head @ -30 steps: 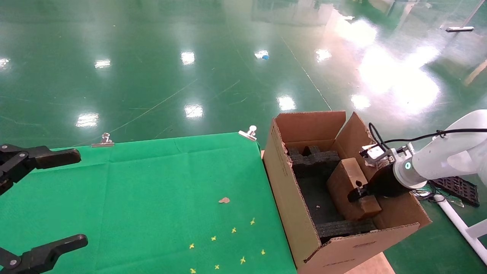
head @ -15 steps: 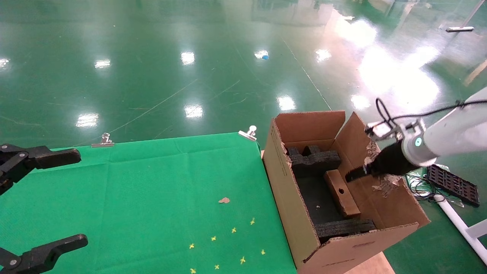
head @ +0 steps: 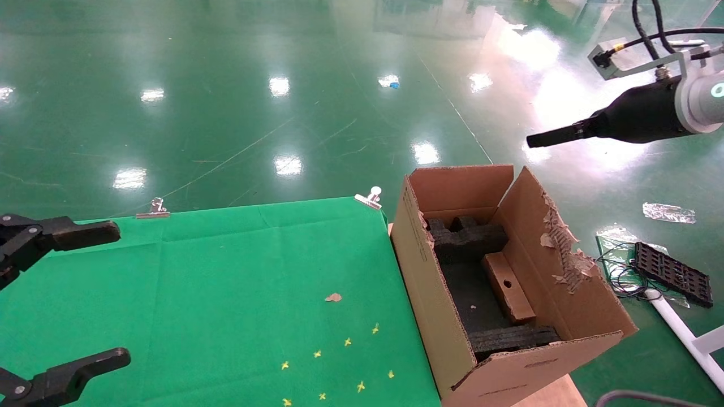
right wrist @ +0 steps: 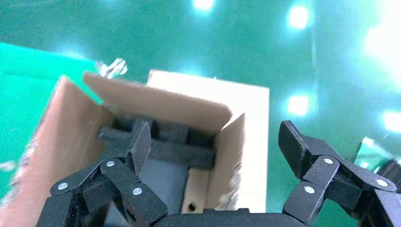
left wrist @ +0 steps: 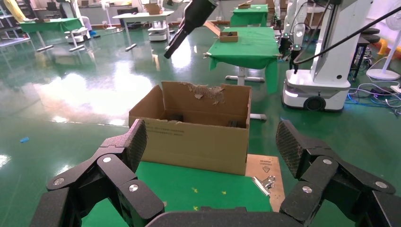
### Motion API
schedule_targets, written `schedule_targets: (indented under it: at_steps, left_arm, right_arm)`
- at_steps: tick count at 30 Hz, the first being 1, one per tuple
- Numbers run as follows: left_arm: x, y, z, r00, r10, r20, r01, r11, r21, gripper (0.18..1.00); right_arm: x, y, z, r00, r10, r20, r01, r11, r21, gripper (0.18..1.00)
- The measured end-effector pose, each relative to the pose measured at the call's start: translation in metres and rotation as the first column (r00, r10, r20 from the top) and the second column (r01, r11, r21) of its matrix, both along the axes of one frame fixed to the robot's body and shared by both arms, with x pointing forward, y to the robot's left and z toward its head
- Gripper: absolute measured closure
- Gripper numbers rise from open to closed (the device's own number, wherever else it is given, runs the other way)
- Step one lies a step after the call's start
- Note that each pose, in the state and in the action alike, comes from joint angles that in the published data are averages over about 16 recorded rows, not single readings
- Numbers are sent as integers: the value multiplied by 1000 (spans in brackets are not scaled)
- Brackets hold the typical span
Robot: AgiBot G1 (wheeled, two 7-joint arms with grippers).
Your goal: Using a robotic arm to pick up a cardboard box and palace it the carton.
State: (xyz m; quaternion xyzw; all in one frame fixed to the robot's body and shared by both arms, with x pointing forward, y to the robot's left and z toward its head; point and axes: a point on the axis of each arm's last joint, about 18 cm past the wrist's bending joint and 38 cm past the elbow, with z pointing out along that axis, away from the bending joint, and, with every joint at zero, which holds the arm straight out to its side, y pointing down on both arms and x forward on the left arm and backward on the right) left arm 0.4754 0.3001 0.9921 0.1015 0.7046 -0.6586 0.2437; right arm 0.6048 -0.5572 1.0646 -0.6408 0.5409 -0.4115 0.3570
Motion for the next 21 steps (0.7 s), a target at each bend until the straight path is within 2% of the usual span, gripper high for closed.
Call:
schedule_targets:
  at_steps: [6, 12, 16, 21]
  left_arm:
    - [0, 0, 0, 1000, 0, 0, 0, 1000, 0, 184]
    - [0, 0, 0, 1000, 0, 0, 0, 1000, 0, 184]
    - [0, 0, 0, 1000, 0, 0, 0, 1000, 0, 184]
    - [0, 0, 0, 1000, 0, 0, 0, 1000, 0, 184]
  right_arm:
    - [1, 6, 4, 996, 65, 66, -64, 998, -23, 186]
    - [9, 32, -6, 980, 178, 87, -177, 984, -19, 179]
    - [15, 58, -17, 955, 280, 94, -280, 960, -15, 178]
    - [18, 92, -28, 907, 407, 111, -408, 913, -11, 178]
